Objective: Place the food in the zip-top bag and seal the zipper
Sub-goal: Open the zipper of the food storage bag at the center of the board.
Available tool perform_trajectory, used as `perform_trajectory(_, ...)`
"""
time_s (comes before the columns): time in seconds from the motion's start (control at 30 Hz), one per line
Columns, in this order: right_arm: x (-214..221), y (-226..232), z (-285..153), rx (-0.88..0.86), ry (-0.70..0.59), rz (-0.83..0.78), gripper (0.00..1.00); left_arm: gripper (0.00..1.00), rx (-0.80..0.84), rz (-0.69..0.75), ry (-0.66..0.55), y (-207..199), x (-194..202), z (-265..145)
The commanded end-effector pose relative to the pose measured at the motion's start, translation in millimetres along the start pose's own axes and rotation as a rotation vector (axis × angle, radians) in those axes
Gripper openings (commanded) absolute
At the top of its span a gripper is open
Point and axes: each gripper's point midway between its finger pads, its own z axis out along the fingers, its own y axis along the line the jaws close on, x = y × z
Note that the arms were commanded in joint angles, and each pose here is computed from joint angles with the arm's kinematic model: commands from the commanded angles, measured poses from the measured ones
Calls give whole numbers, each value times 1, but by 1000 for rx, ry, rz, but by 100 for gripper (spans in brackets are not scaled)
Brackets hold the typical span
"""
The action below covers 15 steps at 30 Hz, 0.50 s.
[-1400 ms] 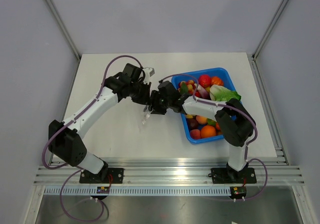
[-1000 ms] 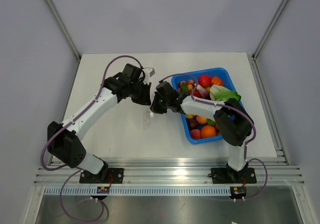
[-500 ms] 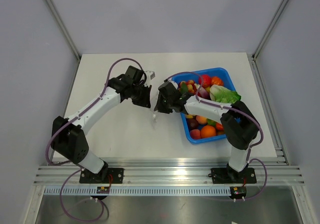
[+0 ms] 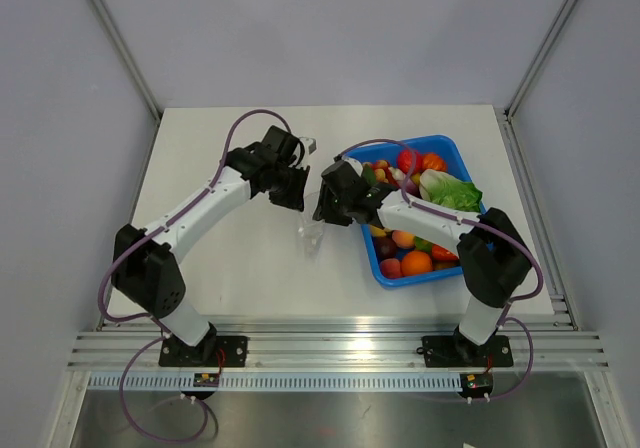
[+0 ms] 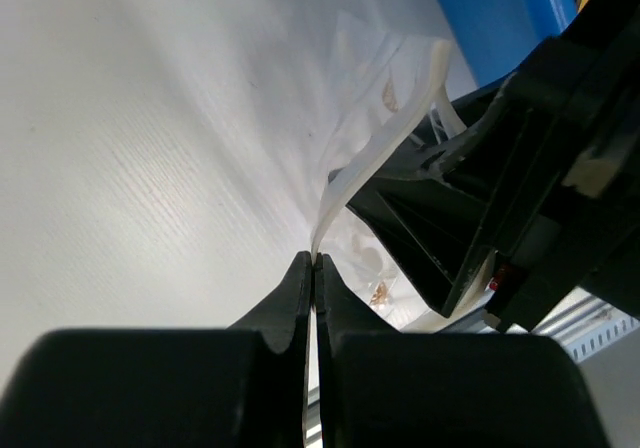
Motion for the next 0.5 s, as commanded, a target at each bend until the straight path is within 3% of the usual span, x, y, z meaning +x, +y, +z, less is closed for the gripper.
perform_trajectory(0.0,-13,13,-23,-34,-46,-10,44,0,-107,20,-75,9,-27,-16)
perform_trajectory(0.13,-17,22,-28,-47,-39,-22,47,0,-135,38,-90,8,-36,-27)
perform_trajectory(0.2,-17,25,-29,-53,-35,-24,68,0,-138,46,-104,4,-41,-31)
perform_trajectory(0.47,-25,30,-38,-58,-71,-20,55,0,-161,73,-45,3,-26,-13)
